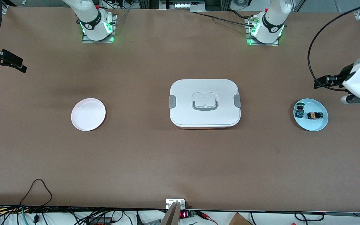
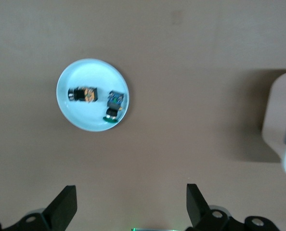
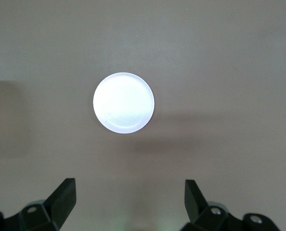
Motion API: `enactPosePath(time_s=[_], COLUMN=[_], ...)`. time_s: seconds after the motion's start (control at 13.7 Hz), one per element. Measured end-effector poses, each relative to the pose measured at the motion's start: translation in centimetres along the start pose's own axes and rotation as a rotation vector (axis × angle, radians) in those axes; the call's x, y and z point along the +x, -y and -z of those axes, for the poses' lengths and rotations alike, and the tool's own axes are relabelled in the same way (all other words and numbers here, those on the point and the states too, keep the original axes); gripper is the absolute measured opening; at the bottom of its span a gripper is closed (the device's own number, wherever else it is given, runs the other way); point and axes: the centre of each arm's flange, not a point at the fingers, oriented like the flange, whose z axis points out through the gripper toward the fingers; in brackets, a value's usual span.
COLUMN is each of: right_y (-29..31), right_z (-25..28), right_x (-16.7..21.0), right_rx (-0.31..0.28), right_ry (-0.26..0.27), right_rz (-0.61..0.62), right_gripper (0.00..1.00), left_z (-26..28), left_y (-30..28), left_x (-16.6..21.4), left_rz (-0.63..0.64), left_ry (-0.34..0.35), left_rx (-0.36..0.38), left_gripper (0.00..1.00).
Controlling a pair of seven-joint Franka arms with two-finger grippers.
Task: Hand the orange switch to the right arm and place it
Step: 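Lower the left gripper over the orange switch on the blue plate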
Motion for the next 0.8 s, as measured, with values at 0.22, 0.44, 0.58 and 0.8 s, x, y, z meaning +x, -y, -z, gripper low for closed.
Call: enactPosePath(time_s=[0.22, 0.44, 0.58, 0.8], right_y=[0.0, 0.0, 0.0, 0.0], right_z=[0.0, 0.0, 0.0, 0.0], right_x=[0.0, 0.0, 0.0, 0.0], right_rx=[0.0, 0.0, 0.0, 0.0], right_ry=[0.001, 0.002, 0.002, 0.003], right_rz=[0.0, 0.0, -0.001, -0.001], right_gripper=[1.0, 1.0, 1.0, 1.0], left_z=[-3.7, -7.0, -9.9, -14.7], left_y=[4.2, 6.9, 8.3, 10.5], left_x=[2.0, 4.2, 5.4, 6.3], left_rz=[0.063, 0.073, 0.057, 0.027], left_ry=[0.05, 0.014, -0.027, -0.11], left_rx=[-0.004, 0.019, 0.02, 0.022], left_gripper=[1.0, 1.0, 1.0, 1.0])
